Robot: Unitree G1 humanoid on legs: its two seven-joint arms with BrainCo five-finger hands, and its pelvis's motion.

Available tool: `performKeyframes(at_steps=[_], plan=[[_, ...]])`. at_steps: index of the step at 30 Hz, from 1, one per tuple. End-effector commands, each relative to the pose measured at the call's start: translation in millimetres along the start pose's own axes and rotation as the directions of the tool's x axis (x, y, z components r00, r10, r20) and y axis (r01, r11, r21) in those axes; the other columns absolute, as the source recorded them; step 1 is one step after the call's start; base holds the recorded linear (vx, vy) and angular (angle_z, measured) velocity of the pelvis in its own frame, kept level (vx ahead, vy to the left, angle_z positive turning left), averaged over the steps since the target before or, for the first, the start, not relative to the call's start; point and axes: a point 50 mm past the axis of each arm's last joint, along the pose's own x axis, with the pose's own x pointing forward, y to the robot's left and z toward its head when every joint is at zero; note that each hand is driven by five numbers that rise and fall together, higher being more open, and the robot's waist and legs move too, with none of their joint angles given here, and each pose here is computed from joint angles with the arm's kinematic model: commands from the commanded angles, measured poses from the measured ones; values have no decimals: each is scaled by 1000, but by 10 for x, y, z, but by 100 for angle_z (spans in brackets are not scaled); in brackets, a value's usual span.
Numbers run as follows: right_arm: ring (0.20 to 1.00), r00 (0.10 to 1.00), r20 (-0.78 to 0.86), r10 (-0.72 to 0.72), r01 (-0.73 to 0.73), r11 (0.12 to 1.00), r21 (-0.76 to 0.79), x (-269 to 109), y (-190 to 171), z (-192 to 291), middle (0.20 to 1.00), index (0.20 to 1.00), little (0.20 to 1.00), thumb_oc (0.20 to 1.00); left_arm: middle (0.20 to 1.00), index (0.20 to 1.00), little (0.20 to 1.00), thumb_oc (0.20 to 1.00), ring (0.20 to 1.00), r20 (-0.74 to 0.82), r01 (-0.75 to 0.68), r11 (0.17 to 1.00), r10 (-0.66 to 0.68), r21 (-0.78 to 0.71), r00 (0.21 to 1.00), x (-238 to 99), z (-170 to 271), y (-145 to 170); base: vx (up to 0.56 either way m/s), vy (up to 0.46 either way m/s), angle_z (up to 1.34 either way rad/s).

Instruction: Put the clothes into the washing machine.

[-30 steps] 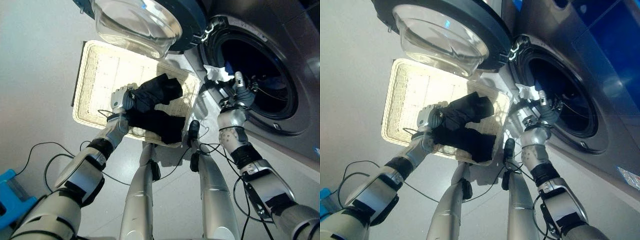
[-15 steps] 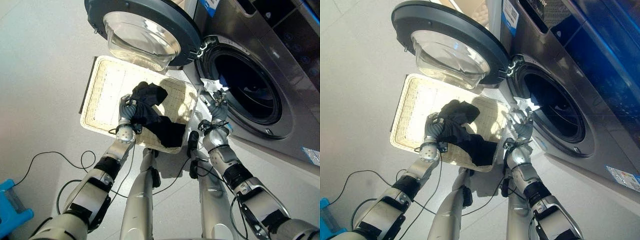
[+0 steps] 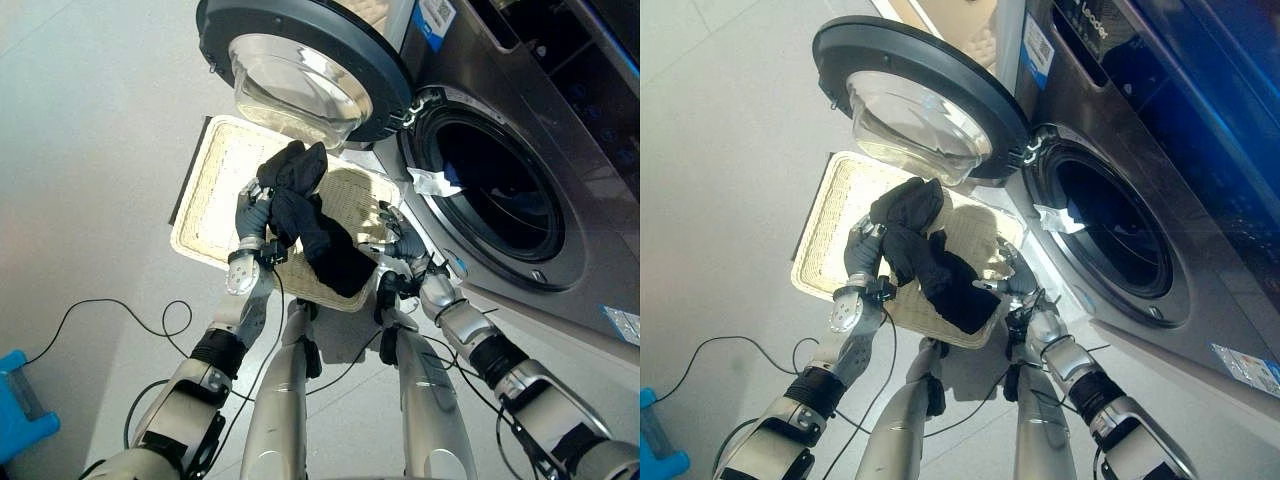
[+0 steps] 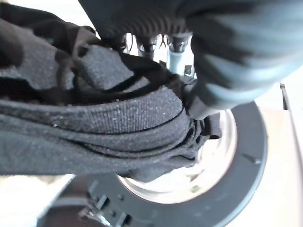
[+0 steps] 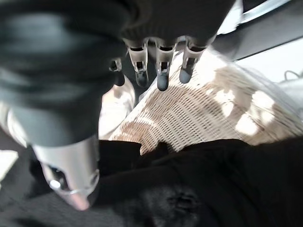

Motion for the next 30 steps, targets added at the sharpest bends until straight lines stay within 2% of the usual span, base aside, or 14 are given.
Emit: performKeyframes(at_steps=[1,9,10,16,22,25,28,30], plan=[[1000,996,77,44,-36,994,-104,146,4,236,1000,1000,1000,1000,200,200,200,200,200,142,142,988,-131,-69,981,122,361,-204,6,-38,16],[1000,997,55,58,-45,977,-207,303,-91,345,1000,1000,1000,1000,200,200,200,200,200,128,265,952,-247,-150,960,124,442,-427,13,-42,12],[1000,999,38,37,-27,973,-231,381,-164,401,1000,1000,1000,1000,200,200,200,200,200,104,332,917,-316,-223,943,115,466,-563,12,-45,8],[1000,999,-20,45,-48,969,-240,484,-235,418,1000,1000,1000,1000,200,200,200,200,200,98,438,846,-429,-304,898,57,503,-777,14,-50,16],[1000,975,-167,148,-180,963,-200,546,-251,263,1000,1000,1000,1000,200,200,200,200,200,161,619,672,-614,-408,773,-88,626,-1100,23,-42,13],[1000,965,-174,199,-226,961,-158,549,-201,240,1000,1000,1000,1000,200,200,200,200,200,187,656,617,-651,-435,736,-133,690,-1201,36,-28,14],[1000,964,-174,201,-228,961,-155,549,-198,238,1000,1000,1000,1000,200,200,200,200,200,187,657,614,-653,-437,734,-135,693,-1205,17,-13,13],[1000,946,-160,282,-302,945,-123,568,-88,262,1000,1000,1000,1000,200,200,200,200,200,208,677,553,-679,-486,704,-158,746,-1323,44,-28,17]])
